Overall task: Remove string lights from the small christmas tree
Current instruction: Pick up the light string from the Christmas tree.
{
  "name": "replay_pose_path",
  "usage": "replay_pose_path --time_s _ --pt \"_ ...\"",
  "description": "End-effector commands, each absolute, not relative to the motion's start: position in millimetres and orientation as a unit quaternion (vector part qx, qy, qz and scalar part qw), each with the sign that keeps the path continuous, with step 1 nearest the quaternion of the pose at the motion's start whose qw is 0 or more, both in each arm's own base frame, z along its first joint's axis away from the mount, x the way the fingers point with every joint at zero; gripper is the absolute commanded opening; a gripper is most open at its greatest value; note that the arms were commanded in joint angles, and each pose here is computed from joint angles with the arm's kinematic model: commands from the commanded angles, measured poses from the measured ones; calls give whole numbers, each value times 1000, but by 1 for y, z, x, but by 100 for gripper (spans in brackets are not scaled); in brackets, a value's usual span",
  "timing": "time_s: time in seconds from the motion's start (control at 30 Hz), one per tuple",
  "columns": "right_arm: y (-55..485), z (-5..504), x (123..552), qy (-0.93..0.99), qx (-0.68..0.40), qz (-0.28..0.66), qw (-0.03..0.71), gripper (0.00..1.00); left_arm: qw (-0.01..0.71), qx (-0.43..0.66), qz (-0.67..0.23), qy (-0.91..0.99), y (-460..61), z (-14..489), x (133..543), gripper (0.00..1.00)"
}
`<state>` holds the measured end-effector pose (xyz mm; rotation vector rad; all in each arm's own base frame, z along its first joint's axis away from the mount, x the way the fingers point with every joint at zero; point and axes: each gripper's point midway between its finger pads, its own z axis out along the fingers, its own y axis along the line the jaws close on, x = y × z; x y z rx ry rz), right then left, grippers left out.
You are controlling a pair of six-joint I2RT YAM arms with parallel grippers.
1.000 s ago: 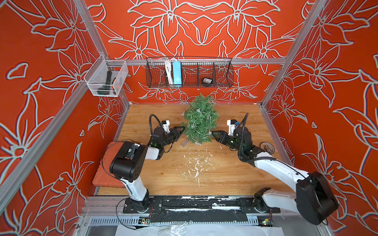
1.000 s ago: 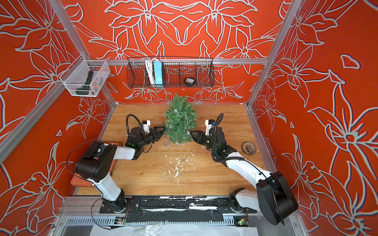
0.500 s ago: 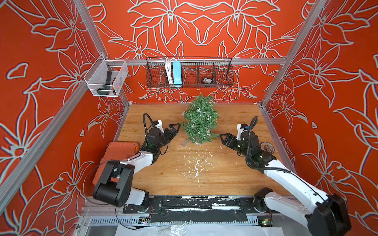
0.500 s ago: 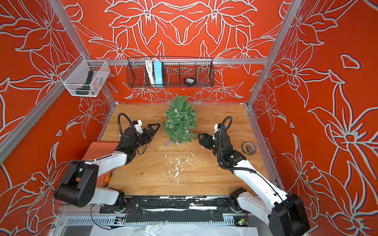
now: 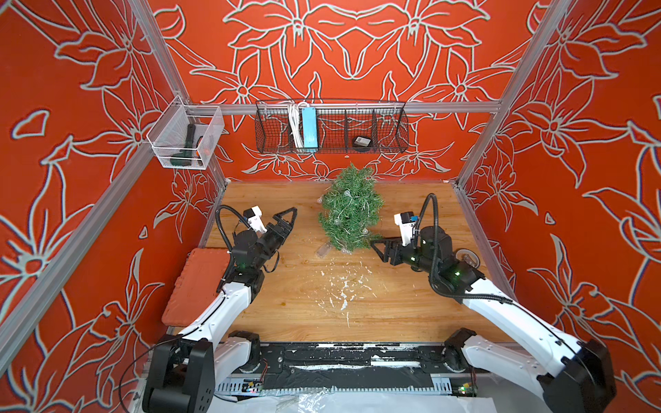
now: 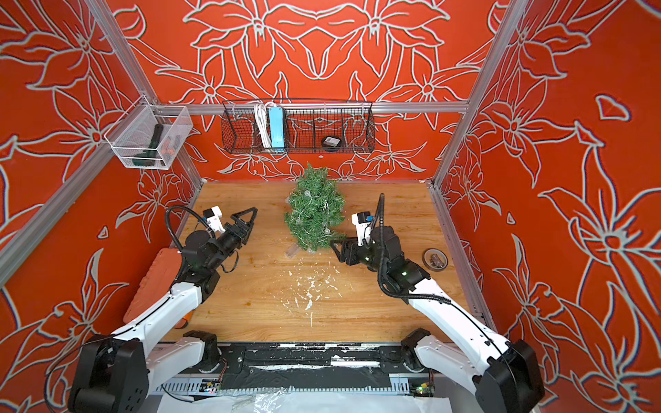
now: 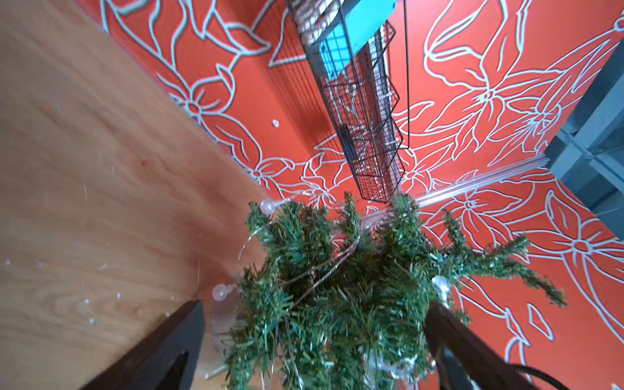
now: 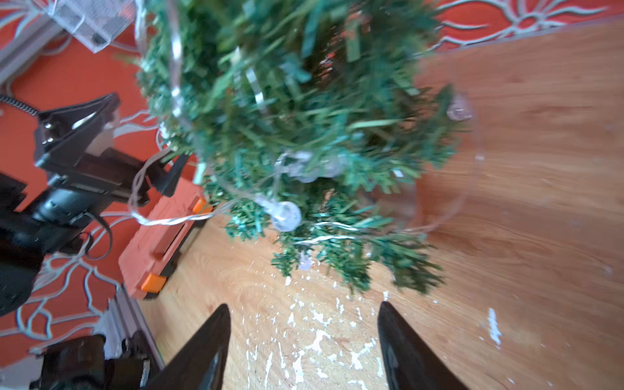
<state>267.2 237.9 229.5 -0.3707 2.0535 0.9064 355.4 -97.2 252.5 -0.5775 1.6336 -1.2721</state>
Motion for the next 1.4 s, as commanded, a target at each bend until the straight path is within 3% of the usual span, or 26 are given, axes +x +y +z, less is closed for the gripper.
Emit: replay_pose_path --time_s 0.0,0.33,0.53,0.8,1.37 --pt "251 255 271 794 -192 353 456 64 472 -164 -560 661 -116 282 346 87" --pt "261 262 290 788 -193 326 485 43 476 -120 -533 689 -123 287 343 78" --pt "261 257 307 794 -179 301 496 52 467 -112 -540 691 -126 285 342 77" --pt "274 255 315 790 -195 307 494 48 463 -101 -546 691 -130 287 342 78" --pt "264 252 303 793 -191 308 490 17 454 -81 -554 694 -141 294 341 78"
